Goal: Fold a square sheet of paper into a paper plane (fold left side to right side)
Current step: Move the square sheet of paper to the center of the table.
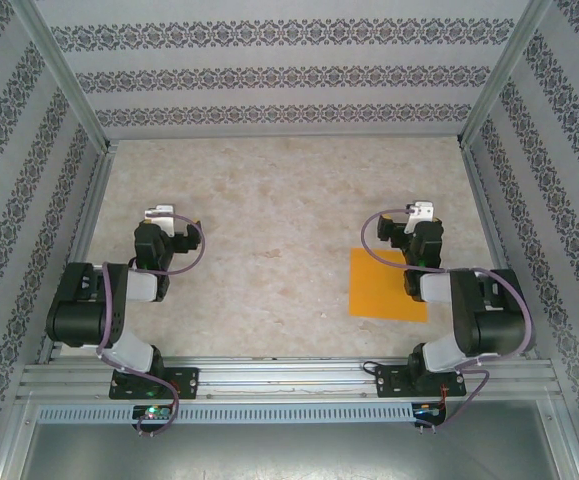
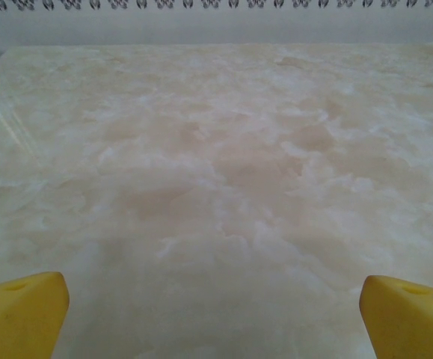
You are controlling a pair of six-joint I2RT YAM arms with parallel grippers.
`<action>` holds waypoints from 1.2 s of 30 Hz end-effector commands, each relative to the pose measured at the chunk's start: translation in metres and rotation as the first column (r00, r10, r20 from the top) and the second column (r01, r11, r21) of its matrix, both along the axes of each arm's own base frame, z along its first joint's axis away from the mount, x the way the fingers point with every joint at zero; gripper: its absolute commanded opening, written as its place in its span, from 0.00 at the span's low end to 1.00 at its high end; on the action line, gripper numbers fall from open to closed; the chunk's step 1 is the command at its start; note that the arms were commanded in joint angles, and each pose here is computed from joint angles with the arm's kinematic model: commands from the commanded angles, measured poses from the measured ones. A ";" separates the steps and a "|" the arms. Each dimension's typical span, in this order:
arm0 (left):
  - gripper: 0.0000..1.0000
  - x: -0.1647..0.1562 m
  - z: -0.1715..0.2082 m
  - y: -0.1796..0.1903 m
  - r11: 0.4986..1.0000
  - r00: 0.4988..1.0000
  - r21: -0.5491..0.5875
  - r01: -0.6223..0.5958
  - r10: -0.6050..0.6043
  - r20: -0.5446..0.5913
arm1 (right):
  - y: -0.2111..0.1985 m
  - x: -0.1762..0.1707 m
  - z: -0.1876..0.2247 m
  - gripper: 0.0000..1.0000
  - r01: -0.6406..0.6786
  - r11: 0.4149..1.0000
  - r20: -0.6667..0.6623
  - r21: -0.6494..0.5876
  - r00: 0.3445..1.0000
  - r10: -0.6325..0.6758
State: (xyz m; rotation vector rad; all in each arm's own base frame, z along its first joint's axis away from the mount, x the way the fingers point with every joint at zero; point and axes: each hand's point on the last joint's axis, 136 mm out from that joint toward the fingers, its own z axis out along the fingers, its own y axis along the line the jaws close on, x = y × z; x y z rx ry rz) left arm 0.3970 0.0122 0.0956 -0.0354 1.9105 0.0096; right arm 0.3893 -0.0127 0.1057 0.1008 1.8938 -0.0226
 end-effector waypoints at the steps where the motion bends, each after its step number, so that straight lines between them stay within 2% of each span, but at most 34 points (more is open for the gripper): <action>1: 1.00 -0.005 0.027 0.007 0.999 0.999 -0.011 -0.044 0.044 0.003 | -0.005 -0.001 0.037 0.98 0.023 0.999 0.050 0.034 0.998 -0.025; 4: 1.00 -0.007 0.050 0.014 0.991 0.993 -0.070 -0.110 0.107 -0.046 | -0.001 -0.009 0.045 0.98 0.025 0.995 -0.035 0.099 0.999 -0.021; 9: 1.00 -0.016 0.071 -0.012 0.973 0.991 -0.228 -0.032 0.001 -0.135 | 0.021 -0.027 0.046 0.98 0.023 0.953 -0.213 0.303 0.976 0.044; 12: 1.00 -0.028 0.074 -0.031 0.934 0.980 -0.358 -0.007 -0.065 -0.187 | 0.047 -0.046 0.034 0.98 0.010 0.893 -0.331 0.451 0.930 0.156; 14: 1.00 -0.039 0.070 -0.043 0.897 0.967 -0.443 -0.006 -0.108 -0.231 | 0.067 -0.063 0.019 0.97 0.031 0.836 -0.418 0.548 0.875 0.242; 16: 0.99 -0.049 0.062 -0.053 0.859 0.948 -0.511 -0.029 -0.139 -0.286 | 0.079 -0.080 0.002 0.95 0.072 0.801 -0.498 0.595 0.815 0.296; 20: 0.97 -0.066 0.046 -0.082 0.788 0.899 -0.615 -0.040 -0.240 -0.367 | 0.099 -0.107 -0.031 0.88 0.121 0.776 -0.610 0.618 0.697 0.377; 26: 0.97 -0.074 0.033 -0.115 0.776 0.857 -0.631 0.002 -0.326 -0.398 | 0.127 -0.124 -0.066 0.80 0.148 0.768 -0.695 0.623 0.555 0.457; 30: 0.94 -0.073 0.029 -0.125 0.773 0.846 -0.634 0.013 -0.347 -0.405 | 0.140 -0.126 -0.079 0.80 0.141 0.789 -0.725 0.598 0.516 0.457; 36: 0.93 -0.070 0.030 -0.123 0.788 0.851 -0.616 0.002 -0.325 -0.413 | 0.168 -0.112 -0.078 0.81 0.115 0.782 -0.708 0.613 0.519 0.479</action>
